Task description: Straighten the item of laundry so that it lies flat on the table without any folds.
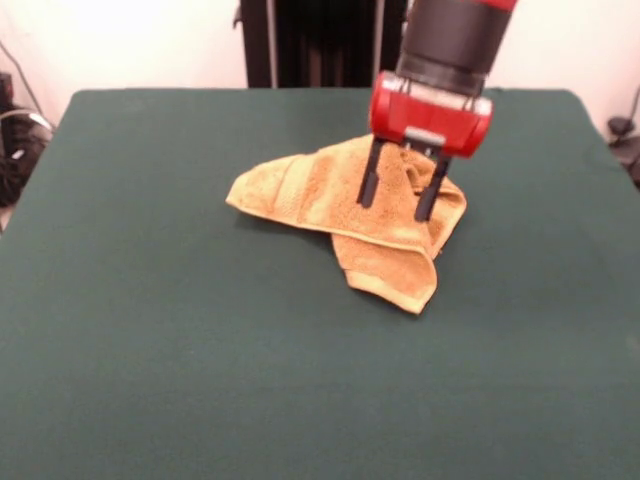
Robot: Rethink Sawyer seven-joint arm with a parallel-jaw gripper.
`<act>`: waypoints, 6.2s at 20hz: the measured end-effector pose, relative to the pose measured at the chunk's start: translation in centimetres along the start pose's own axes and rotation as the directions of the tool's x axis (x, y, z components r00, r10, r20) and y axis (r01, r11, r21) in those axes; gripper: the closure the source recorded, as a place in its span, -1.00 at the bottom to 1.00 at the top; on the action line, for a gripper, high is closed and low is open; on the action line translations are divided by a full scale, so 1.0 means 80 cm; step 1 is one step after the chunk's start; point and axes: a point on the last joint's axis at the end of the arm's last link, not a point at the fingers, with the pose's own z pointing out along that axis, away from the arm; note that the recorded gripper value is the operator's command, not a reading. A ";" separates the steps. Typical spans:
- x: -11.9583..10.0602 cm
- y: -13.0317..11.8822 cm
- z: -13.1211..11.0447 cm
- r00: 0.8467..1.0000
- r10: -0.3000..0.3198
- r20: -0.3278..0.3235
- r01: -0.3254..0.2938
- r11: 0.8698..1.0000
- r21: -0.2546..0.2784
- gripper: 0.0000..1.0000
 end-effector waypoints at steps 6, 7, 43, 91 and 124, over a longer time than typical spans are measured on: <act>-0.026 -0.003 -0.038 1.000 0.009 0.027 -0.009 1.000 -0.002 -1.00; -0.026 -0.001 -0.038 1.000 0.006 0.026 -0.006 1.000 -0.001 -1.00; 0.117 0.041 0.052 0.965 -0.107 -0.240 0.129 0.989 0.077 -1.00; 0.134 0.083 0.060 0.951 -0.210 -0.228 0.246 0.959 0.143 -1.00; 0.078 -0.087 0.070 0.975 -0.169 -0.143 0.206 0.929 0.308 -1.00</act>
